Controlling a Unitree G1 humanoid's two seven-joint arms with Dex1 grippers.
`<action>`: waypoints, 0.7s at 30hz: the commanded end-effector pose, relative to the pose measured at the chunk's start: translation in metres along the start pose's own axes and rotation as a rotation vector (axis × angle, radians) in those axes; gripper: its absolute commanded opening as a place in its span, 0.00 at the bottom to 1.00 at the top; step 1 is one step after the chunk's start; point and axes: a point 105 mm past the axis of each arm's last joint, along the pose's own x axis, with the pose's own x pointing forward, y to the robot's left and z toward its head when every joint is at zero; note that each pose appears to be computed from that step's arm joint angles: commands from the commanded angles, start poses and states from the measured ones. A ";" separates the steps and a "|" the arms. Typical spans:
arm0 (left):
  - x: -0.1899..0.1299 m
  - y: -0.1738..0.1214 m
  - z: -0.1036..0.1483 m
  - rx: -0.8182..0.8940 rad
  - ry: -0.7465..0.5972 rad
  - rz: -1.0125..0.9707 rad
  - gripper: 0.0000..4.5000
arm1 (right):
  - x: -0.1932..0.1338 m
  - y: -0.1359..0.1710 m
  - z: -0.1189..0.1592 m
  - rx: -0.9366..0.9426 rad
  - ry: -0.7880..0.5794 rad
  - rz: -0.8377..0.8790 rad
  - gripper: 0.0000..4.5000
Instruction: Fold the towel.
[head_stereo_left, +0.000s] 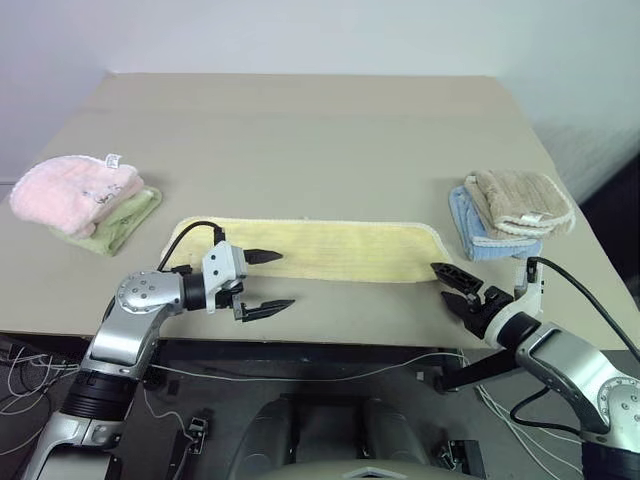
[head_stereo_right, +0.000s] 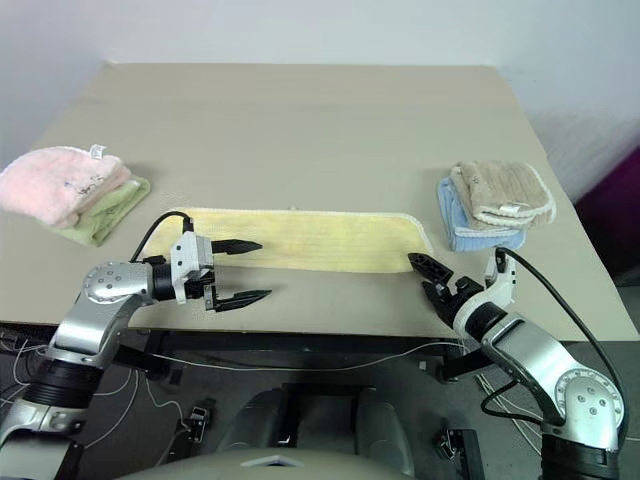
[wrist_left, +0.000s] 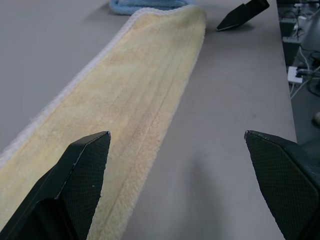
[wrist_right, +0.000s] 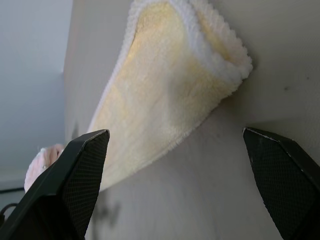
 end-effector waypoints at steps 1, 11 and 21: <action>0.004 0.000 0.008 0.037 -0.020 -0.014 1.00 | 0.012 -0.015 0.002 0.025 -0.040 -0.083 1.00; 0.000 -0.002 0.009 0.041 -0.015 -0.003 1.00 | 0.035 -0.018 0.022 0.036 -0.114 -0.090 1.00; 0.000 -0.004 0.008 0.038 -0.013 0.008 1.00 | 0.038 -0.016 0.035 0.021 -0.148 -0.087 0.46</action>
